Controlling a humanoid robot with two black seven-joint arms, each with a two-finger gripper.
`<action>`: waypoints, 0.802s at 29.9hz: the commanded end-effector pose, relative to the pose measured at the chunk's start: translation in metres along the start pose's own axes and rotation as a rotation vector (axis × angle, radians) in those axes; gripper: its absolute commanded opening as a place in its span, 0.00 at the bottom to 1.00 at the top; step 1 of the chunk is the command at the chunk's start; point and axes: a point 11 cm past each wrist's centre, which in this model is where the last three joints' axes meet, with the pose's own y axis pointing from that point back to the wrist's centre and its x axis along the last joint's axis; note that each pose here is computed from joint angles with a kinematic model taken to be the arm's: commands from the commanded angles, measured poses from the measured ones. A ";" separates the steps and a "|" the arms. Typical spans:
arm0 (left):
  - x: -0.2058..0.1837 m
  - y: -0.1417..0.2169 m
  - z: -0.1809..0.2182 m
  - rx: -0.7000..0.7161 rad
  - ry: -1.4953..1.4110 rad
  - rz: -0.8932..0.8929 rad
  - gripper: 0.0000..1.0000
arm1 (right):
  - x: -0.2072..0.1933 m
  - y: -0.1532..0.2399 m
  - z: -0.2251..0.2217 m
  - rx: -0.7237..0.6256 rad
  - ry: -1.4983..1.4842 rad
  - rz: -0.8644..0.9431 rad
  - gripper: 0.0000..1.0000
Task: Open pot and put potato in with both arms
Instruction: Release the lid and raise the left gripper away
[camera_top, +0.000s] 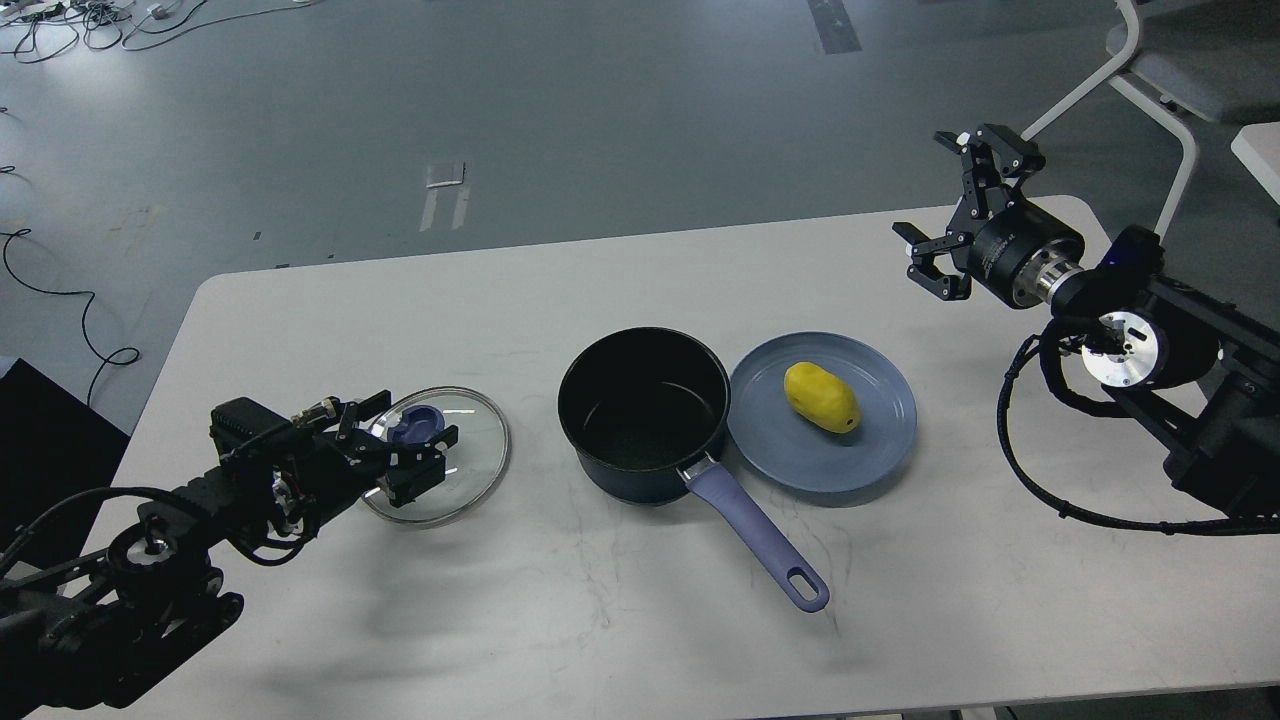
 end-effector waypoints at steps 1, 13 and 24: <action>0.041 -0.008 -0.006 0.025 0.197 0.121 0.98 | -0.002 -0.001 -0.003 0.004 0.007 -0.007 1.00; 0.150 -0.024 -0.013 -0.059 1.070 0.381 0.98 | -0.015 -0.003 0.001 -0.075 0.422 -0.107 1.00; 0.170 -0.021 -0.023 -0.059 1.769 0.297 0.98 | -0.051 0.008 0.031 -0.093 1.304 -0.526 1.00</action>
